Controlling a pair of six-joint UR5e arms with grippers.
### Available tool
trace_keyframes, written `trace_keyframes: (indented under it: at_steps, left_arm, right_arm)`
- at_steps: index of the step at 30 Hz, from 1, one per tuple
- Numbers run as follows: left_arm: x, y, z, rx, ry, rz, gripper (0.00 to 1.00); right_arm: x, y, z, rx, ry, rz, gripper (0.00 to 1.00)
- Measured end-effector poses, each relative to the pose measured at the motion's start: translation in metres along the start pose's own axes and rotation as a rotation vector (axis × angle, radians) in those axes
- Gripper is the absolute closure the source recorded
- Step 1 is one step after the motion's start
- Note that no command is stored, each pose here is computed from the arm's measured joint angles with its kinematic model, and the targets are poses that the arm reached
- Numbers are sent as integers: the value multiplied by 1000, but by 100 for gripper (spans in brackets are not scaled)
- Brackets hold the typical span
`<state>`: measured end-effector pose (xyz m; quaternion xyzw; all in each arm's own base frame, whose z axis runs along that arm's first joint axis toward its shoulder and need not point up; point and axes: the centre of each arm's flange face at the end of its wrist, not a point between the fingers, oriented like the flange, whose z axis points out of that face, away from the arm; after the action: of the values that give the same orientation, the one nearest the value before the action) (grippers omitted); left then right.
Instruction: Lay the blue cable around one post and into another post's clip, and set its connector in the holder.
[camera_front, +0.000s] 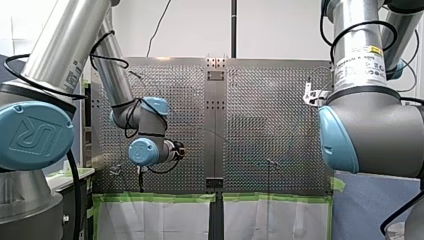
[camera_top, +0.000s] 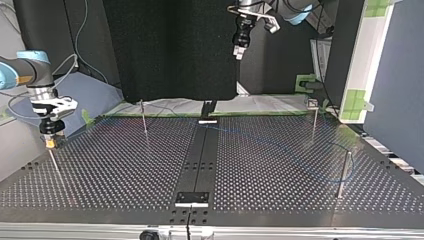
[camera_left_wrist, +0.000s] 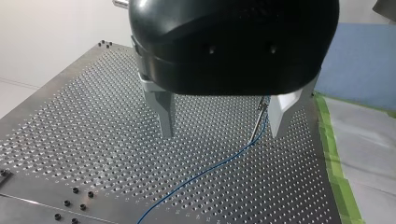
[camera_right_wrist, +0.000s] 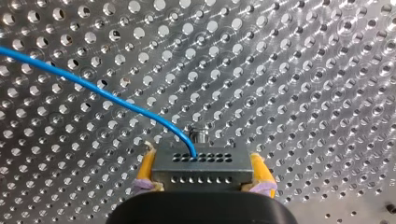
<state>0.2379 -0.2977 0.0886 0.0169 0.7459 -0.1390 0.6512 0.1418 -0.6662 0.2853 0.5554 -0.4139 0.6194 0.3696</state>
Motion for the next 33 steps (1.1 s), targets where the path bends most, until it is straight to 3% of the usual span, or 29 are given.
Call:
trace_keyframes:
  at_steps: [18,33]
  left_arm:
    - [0,0,0,0,-1,0,0]
    - [0,0,0,0,-1,0,0]
  right_arm:
    - [-1,0,-1,-2,-23,8,100]
    - [0,1,1,-1,-15,4,100]
